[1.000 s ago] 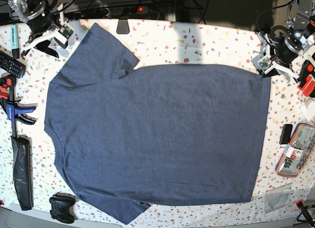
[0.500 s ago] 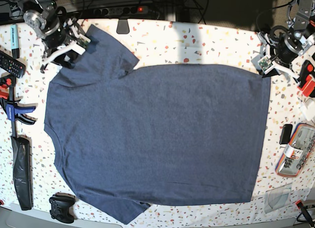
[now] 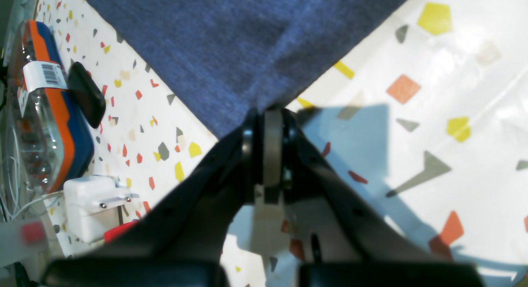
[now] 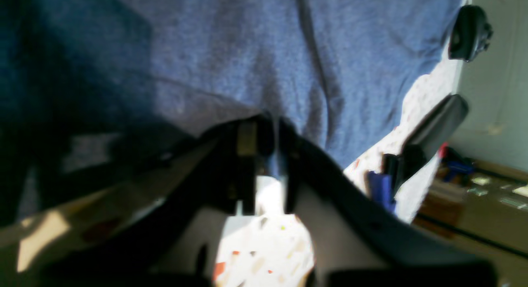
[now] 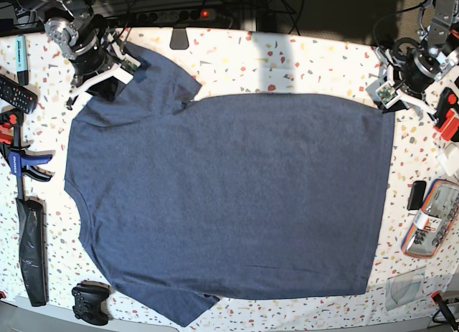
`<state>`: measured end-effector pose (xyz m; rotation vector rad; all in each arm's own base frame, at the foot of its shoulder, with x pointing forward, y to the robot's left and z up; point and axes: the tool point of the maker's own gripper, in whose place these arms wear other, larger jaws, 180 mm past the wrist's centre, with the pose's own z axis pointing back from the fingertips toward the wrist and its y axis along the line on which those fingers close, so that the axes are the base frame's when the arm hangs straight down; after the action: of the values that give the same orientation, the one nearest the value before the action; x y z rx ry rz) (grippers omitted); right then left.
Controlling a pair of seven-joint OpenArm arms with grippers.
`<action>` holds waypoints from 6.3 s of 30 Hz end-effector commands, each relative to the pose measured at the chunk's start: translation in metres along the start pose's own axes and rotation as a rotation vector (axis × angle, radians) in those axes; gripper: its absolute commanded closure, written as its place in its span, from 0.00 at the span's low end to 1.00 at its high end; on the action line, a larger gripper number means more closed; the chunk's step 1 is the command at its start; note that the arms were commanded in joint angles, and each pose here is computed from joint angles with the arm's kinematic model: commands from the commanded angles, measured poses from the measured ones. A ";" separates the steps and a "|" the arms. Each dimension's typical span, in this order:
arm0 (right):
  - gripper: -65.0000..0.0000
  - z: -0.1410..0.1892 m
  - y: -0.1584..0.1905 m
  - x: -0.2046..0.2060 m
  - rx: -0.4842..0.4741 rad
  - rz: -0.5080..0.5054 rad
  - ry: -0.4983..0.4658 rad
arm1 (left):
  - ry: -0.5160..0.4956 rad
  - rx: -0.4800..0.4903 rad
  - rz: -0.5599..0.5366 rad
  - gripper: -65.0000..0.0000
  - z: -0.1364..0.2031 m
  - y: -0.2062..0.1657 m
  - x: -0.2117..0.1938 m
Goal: Fold the T-shirt properly
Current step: 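Grasp the shoulder corners with both grippers and pull the shirt taut, then fold the collar edge over onto the shirt body with both grippers, then release the folded edge and lift both grippers away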
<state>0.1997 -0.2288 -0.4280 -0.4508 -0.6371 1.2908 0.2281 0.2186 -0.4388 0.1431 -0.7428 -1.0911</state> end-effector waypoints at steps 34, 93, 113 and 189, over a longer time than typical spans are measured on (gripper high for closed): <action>1.00 0.113 0.026 -0.030 -0.057 -0.127 0.140 | -0.054 0.043 0.076 1.00 0.056 -0.020 0.029; 1.00 -0.004 -0.104 -0.066 -0.251 -0.678 0.101 | -0.259 0.129 0.273 1.00 -0.008 0.089 0.047; 0.66 -0.004 -0.131 -0.063 -0.315 -0.748 0.081 | -0.142 0.271 0.473 0.58 -0.002 0.133 0.023; 1.00 0.023 0.009 -0.048 -0.054 -0.880 0.201 | -0.096 0.022 0.995 1.00 -0.034 0.025 0.023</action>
<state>0.1790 -0.2690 -0.4215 -0.2707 -0.6482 0.3776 0.2840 0.1930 -0.4335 -0.2898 -0.8349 -0.1177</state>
